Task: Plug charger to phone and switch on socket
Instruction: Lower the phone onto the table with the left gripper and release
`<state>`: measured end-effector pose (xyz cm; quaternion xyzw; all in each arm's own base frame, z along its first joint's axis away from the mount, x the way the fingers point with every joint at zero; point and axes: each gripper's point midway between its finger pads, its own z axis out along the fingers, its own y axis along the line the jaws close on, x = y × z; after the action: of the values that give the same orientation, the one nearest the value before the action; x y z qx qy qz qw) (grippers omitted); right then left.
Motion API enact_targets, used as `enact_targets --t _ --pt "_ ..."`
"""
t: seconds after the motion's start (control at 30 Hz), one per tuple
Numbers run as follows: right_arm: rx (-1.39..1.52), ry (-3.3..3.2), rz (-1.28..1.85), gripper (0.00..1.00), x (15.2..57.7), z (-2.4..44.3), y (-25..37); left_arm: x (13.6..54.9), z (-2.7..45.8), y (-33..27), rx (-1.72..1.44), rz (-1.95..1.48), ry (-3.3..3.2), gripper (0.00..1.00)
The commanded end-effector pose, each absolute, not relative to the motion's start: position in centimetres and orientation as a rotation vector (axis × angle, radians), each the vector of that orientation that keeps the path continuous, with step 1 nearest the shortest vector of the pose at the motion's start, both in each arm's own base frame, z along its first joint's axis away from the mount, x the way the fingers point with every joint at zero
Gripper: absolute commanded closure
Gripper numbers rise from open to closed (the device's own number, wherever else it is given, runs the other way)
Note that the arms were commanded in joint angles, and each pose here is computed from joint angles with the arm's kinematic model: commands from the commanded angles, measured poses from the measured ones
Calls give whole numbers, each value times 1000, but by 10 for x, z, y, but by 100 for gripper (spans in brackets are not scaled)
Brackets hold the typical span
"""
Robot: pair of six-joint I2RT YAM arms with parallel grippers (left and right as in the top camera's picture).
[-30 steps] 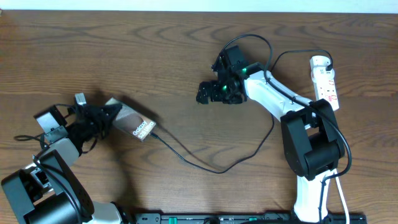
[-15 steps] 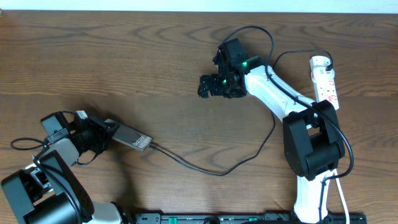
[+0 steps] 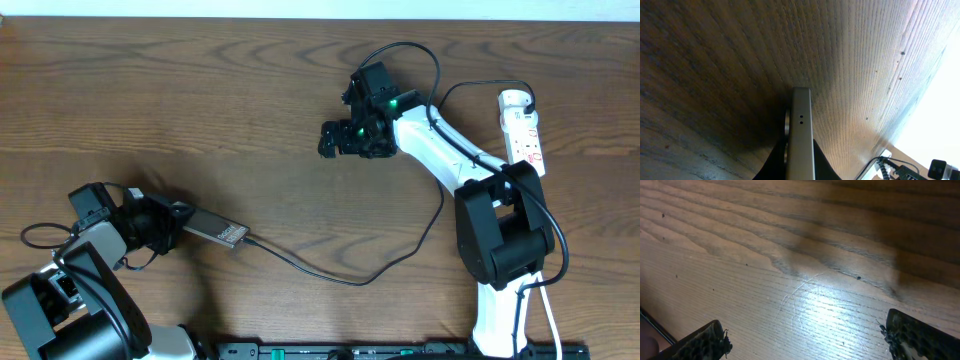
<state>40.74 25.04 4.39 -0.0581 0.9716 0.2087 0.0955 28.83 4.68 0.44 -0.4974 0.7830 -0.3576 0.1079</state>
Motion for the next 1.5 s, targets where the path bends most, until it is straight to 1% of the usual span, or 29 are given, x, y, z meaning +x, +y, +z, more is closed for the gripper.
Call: enact_targets --t 0.0,0.1,0.17,0.27,0.3,0.43,0.67,0.87,1.07,1.23,1.37,1.47 --pt "-151 2834 627 1 416 63 250 284 1 50 -1539 -1020 2301 91" --pt "-151 2835 626 1 416 63 250 285 1 50 -1538 -1019 2300 65" --pt "-151 2835 627 1 416 63 250 285 1 50 -1538 -1019 2300 61" --pt "-151 2835 626 1 416 63 250 284 1 50 -1538 -1019 2301 58" --pt "-151 2836 626 1 416 63 250 284 1 50 -1538 -1019 2301 50" --pt "-151 2837 626 1 416 63 249 284 1 50 -1539 -1020 2301 33" --pt "-151 2837 626 1 416 63 249 280 -2 49 -1560 -1009 2314 19" --pt "-151 2837 625 1 416 63 249 265 -15 59 -1633 -849 2370 16" --pt "-151 2841 624 1 415 63 249 270 -7 62 -1598 -839 2357 16" --pt "-151 2837 625 1 416 63 249 303 46 70 -1306 -791 2309 15" --pt "-156 2837 623 1 416 63 249 326 109 68 -1028 -738 2232 15" --pt "-173 2827 617 1 417 65 249 336 153 53 -783 -696 2192 15"
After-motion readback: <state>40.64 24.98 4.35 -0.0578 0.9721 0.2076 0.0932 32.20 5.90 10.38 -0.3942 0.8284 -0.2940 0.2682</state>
